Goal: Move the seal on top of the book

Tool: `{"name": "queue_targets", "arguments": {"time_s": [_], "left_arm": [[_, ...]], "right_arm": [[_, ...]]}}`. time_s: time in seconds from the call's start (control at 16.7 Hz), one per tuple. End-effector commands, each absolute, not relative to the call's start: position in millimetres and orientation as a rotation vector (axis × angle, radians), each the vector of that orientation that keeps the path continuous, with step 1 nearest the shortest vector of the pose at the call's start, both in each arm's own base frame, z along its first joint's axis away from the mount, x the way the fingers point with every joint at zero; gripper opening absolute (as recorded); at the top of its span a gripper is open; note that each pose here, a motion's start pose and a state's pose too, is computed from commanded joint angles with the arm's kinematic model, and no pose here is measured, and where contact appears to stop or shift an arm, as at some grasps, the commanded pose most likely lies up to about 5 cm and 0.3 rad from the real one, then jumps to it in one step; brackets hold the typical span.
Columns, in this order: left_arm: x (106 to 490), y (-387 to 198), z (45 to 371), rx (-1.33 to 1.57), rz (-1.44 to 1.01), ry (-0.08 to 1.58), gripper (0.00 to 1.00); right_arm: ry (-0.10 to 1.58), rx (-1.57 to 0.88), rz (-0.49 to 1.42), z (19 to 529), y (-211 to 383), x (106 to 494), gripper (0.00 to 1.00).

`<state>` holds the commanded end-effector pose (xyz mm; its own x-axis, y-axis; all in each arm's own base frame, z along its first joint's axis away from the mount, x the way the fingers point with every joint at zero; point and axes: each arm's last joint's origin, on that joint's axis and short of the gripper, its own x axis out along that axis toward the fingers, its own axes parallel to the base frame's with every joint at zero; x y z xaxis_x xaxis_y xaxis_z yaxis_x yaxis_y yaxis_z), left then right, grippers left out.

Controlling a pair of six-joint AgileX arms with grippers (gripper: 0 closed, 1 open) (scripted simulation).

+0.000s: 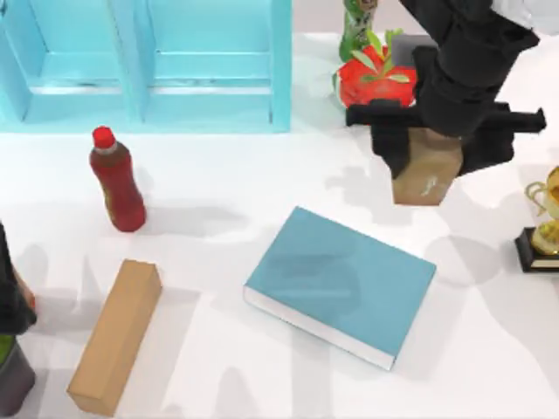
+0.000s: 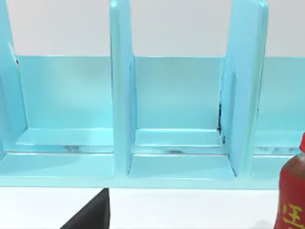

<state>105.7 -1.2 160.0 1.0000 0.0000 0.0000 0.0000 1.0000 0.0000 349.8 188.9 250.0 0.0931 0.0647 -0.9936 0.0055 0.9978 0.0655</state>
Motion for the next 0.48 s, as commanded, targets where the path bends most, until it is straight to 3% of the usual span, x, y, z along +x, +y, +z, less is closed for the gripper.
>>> {"name": "queue_targets", "arguments": {"time_s": [0.24, 0.48], "left_arm": [[105.7, -1.2, 160.0, 0.000, 0.000, 0.000, 1.00], [105.7, -1.2, 160.0, 0.000, 0.000, 0.000, 1.00]], "right_arm": [[1.544, 0.025, 0.016, 216.6, 249.5, 323.8, 0.00], [1.568, 0.012, -0.011, 204.5, 267.5, 312.7, 0.00]]}}
